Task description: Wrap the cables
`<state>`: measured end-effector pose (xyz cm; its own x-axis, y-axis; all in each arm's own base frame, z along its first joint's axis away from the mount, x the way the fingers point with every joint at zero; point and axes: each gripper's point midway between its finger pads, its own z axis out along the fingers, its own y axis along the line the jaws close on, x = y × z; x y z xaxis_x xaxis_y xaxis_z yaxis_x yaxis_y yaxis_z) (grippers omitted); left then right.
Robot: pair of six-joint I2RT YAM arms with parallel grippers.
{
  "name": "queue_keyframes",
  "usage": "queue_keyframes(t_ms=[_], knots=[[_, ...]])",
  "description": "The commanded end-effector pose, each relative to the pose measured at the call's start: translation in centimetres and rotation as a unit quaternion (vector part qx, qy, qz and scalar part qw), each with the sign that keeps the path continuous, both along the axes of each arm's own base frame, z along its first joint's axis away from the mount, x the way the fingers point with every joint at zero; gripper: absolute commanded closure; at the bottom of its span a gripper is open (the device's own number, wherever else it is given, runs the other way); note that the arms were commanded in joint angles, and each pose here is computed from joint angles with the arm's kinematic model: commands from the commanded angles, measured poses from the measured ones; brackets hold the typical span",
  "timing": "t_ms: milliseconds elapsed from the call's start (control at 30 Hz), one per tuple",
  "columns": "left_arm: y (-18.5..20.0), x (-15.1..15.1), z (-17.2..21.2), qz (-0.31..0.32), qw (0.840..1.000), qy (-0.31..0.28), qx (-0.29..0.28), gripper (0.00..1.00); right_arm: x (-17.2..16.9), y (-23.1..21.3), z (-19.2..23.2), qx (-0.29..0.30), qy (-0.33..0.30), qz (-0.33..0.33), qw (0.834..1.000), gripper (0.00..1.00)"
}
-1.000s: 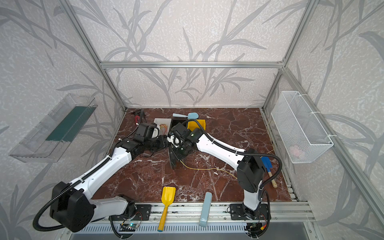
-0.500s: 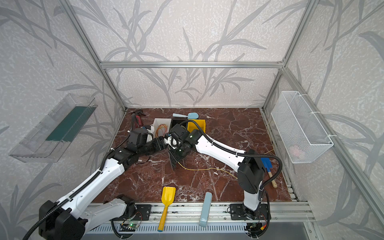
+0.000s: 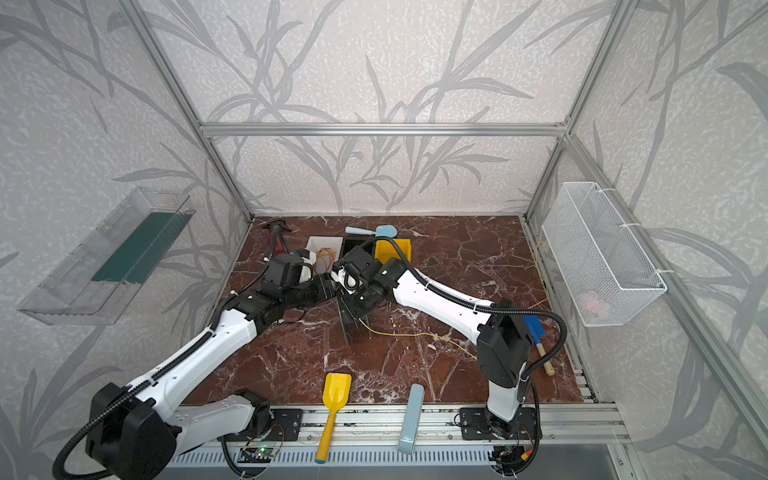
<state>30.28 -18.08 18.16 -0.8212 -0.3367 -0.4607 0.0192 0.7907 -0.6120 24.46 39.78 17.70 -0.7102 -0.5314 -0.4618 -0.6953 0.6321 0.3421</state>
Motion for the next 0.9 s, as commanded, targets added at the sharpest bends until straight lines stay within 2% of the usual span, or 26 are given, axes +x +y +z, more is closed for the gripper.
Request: queue_keyframes(t_ms=[0,200,367,533,800,867], knots=[[-2.8,-2.7,-0.7,-0.086,0.996,0.030,-0.001,0.44,2.6,3.3,4.2,0.086,-0.071,0.001,0.994,1.00],[-2.8,-2.3,-0.6,-0.081,0.996,0.022,-0.002,0.44,2.3,3.6,3.5,0.082,-0.056,0.012,0.995,1.00],[-1.9,-1.9,-1.1,-0.059,0.998,0.028,0.021,0.46,1.9,3.5,2.9,0.077,-0.048,0.019,0.996,1.00],[-0.5,-1.2,-1.7,-0.031,0.996,0.042,0.067,0.61,1.6,3.5,3.0,0.081,-0.043,0.027,0.995,1.00],[-0.2,-0.9,-1.8,-0.024,0.995,0.051,0.085,0.83,1.4,3.9,3.0,0.088,-0.036,0.032,0.995,1.00],[-0.1,-1.0,-1.8,-0.024,0.994,0.053,0.089,0.90,1.3,4.1,3.2,0.093,-0.036,0.036,0.994,0.97]])
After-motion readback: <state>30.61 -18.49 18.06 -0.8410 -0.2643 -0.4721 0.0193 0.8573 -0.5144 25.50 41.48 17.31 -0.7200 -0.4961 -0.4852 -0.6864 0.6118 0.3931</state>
